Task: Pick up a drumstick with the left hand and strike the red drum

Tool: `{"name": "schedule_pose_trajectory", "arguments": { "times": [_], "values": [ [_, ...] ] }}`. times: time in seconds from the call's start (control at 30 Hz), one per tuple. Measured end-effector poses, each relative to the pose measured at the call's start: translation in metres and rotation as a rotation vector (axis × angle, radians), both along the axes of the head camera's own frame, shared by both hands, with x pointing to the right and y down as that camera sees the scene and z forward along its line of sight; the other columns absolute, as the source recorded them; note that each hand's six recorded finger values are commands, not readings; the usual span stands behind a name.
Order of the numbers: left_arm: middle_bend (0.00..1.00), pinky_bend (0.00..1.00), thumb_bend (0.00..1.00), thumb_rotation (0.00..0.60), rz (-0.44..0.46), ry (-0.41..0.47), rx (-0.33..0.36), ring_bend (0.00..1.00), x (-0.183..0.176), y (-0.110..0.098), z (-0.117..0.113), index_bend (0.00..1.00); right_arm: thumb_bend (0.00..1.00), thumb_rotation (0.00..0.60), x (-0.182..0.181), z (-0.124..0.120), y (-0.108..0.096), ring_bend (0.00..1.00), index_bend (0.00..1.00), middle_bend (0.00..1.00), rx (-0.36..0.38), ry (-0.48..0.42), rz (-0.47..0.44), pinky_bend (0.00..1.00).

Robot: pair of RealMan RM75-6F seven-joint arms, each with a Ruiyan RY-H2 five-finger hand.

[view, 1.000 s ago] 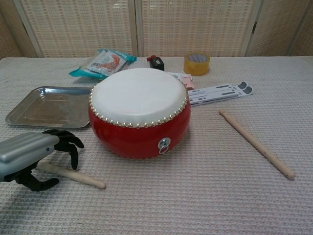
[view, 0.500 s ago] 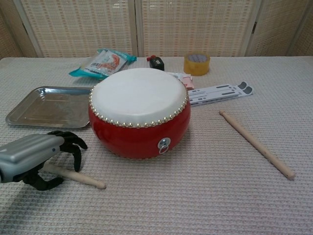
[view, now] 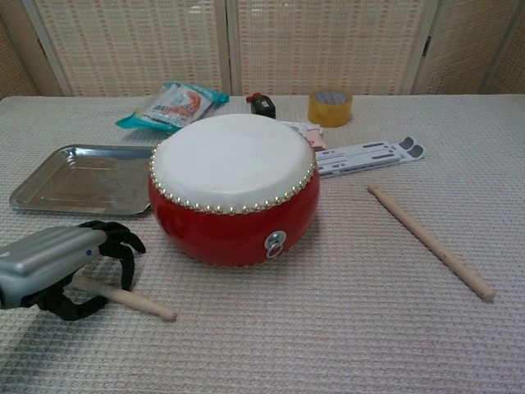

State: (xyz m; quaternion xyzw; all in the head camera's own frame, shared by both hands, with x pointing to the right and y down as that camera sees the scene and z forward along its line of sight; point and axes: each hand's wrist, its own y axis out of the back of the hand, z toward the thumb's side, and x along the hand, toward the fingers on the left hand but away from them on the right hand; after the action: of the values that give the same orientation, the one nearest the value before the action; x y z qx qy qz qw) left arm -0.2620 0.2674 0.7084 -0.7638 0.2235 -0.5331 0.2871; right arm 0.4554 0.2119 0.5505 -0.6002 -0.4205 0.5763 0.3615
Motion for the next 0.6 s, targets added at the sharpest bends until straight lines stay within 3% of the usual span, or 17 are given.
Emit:
{"name": "schedule_pose_trajectory", "arguments": {
  "times": [0.37, 0.6],
  "values": [
    [0.19, 0.03, 0.42, 0.6, -0.027, 0.032, -0.02, 0.07, 0.0, 0.0, -0.002, 0.55, 0.19, 0.6, -0.001, 0.001, 0.001, 0.0, 0.0, 0.11, -0.005, 0.001, 0.0, 0.03],
    [0.21, 0.04, 0.42, 0.6, -0.119, 0.113, -0.012, 0.08, -0.002, -0.008, -0.012, 0.57, 0.19, 0.6, -0.002, 0.0, 0.0, 0.0, 0.0, 0.11, -0.006, 0.001, -0.006, 0.03]
  ]
}}
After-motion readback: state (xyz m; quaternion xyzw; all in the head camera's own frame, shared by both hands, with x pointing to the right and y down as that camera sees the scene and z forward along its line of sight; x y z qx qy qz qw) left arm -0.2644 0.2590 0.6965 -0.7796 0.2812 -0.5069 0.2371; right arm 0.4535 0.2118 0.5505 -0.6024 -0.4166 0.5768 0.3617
